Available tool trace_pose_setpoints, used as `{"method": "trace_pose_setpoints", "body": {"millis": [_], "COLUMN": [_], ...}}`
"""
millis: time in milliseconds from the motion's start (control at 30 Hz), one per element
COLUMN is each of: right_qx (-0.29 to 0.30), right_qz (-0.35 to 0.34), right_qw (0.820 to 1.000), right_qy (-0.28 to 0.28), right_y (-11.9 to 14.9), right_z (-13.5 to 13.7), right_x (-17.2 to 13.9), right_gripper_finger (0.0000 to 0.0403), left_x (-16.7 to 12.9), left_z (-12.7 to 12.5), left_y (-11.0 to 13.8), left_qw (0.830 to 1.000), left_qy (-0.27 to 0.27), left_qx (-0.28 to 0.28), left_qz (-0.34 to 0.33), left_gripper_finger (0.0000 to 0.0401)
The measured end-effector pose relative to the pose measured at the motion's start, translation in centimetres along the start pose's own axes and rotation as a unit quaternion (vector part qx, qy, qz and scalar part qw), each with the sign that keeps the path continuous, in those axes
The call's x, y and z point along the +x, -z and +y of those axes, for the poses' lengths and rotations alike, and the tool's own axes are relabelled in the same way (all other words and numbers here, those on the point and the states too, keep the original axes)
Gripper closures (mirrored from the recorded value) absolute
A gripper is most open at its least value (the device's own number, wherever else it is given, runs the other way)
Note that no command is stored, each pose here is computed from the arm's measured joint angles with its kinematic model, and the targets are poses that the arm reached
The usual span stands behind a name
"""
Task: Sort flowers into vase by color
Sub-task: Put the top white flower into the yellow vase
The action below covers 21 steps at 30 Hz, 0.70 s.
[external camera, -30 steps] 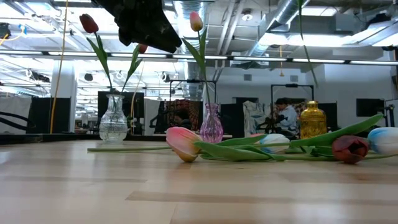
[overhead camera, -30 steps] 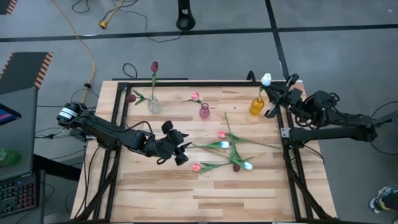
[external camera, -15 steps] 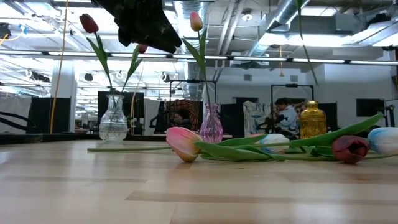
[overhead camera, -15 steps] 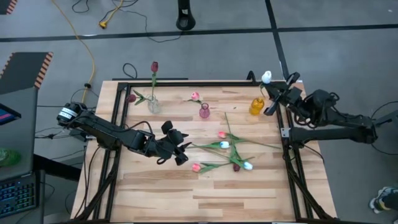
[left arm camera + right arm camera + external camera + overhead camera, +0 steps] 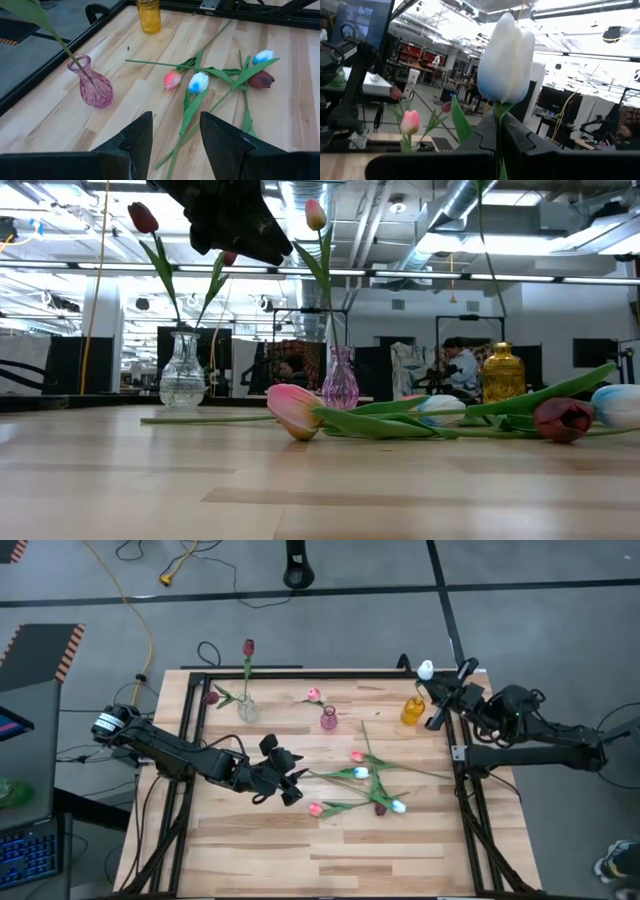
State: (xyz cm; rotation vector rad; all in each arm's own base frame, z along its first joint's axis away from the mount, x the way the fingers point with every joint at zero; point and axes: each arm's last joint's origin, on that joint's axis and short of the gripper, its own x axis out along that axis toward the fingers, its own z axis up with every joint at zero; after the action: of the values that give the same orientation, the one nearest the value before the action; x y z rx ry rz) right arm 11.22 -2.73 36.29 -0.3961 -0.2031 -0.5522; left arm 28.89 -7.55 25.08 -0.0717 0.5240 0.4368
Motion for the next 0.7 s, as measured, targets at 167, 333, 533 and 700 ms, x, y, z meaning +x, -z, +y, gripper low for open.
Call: {"method": "trace_pose_setpoints", "body": {"millis": [167,333,533,700], "right_qx": [0.014,0.029,0.035,0.043], "right_qz": [0.022,-0.019,-0.046,-0.132], "right_qw": [1.000,0.999,0.998,0.990], "right_qy": [-0.010,-0.021,-0.029,0.020], "right_y": [0.3,-0.5,2.0,3.1], "right_z": [-0.3,-0.6,0.7,0.5], "right_x": [-1.0,-1.7,-2.3,-3.6], "right_gripper_finger": [0.0369,0.0368,0.0369,0.0369], "left_x": [0.0,0.0,0.0,0.0], "left_z": [0.0,0.0,0.0,0.0], "left_y": [0.0,0.0,0.0,0.0], "left_qw": [1.000,1.000,1.000,1.000], "left_qy": [0.000,0.000,0.000,0.000], "left_qx": [0.000,0.000,0.000,0.000], "left_qz": [0.000,0.000,0.000,0.000], "left_gripper_finger": [0.0248,0.0248,0.0248,0.0248]}}
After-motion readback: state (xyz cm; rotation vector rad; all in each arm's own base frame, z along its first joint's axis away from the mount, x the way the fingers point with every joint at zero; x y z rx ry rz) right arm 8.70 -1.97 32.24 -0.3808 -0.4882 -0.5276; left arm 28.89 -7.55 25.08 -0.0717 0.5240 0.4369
